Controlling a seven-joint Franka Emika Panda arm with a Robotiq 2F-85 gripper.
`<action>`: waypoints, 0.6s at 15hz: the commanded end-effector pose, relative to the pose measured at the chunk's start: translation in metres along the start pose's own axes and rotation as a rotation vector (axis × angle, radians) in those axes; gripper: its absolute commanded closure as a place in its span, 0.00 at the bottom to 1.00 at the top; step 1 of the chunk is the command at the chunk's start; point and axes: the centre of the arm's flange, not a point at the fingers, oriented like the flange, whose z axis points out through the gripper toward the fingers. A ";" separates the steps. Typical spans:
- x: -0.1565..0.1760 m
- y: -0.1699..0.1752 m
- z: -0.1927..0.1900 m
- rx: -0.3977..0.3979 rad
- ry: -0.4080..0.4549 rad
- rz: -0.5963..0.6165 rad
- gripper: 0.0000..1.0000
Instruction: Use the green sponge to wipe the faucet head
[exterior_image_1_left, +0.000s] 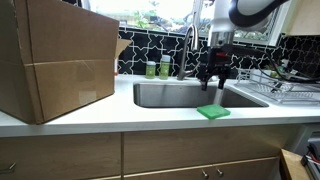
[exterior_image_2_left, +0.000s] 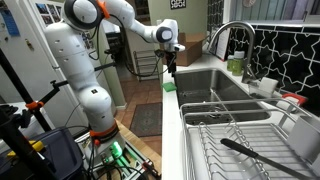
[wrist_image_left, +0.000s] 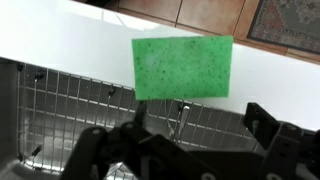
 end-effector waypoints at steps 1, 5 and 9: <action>-0.031 0.014 -0.086 -0.029 0.187 0.080 0.00; -0.037 0.028 -0.159 -0.063 0.350 0.252 0.00; -0.033 0.038 -0.193 -0.121 0.497 0.409 0.00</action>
